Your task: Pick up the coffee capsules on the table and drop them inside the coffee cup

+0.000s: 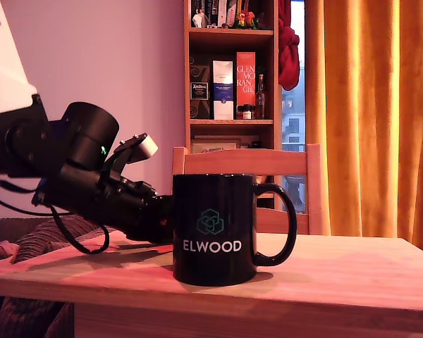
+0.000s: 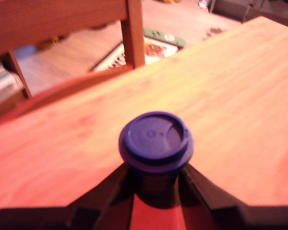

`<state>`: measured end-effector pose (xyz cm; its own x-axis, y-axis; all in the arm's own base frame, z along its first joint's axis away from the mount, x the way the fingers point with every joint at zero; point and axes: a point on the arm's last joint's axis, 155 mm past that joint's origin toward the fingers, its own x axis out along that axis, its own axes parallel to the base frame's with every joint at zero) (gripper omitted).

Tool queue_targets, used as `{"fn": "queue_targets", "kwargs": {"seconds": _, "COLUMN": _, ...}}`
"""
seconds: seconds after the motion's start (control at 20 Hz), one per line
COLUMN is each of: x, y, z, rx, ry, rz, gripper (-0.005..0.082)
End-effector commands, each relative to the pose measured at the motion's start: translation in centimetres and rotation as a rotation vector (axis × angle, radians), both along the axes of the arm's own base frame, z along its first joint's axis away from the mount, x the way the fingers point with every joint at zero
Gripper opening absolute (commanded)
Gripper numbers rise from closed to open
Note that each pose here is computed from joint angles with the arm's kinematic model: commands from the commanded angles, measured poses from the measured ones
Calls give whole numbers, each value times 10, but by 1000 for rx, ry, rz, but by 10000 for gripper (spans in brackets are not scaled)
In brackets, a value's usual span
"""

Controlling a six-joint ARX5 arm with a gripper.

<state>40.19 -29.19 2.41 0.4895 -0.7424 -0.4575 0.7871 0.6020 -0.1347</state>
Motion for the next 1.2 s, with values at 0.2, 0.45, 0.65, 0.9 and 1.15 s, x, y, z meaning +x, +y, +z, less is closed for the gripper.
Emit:
{"fn": "queue_targets", "kwargs": {"seconds": 0.2, "x": -15, "y": 6, "z": 19, "rx": 20, "ry": 54, "rz": 0, "gripper": 163}}
{"fn": "queue_targets", "kwargs": {"seconds": 0.45, "x": -30, "y": 14, "z": 45, "rx": 42, "ry": 83, "rz": -2, "gripper": 163}}
{"fn": "queue_targets", "kwargs": {"seconds": 0.65, "x": -43, "y": 27, "z": 59, "rx": 83, "ry": 122, "rz": 21, "gripper": 147}}
{"fn": "queue_targets", "kwargs": {"seconds": 0.9, "x": -65, "y": 40, "z": 79, "rx": 101, "ry": 182, "rz": 41, "gripper": 125}}
{"fn": "queue_targets", "kwargs": {"seconds": 1.15, "x": -76, "y": 46, "z": 107, "rx": 84, "ry": 154, "rz": 43, "gripper": 125}}
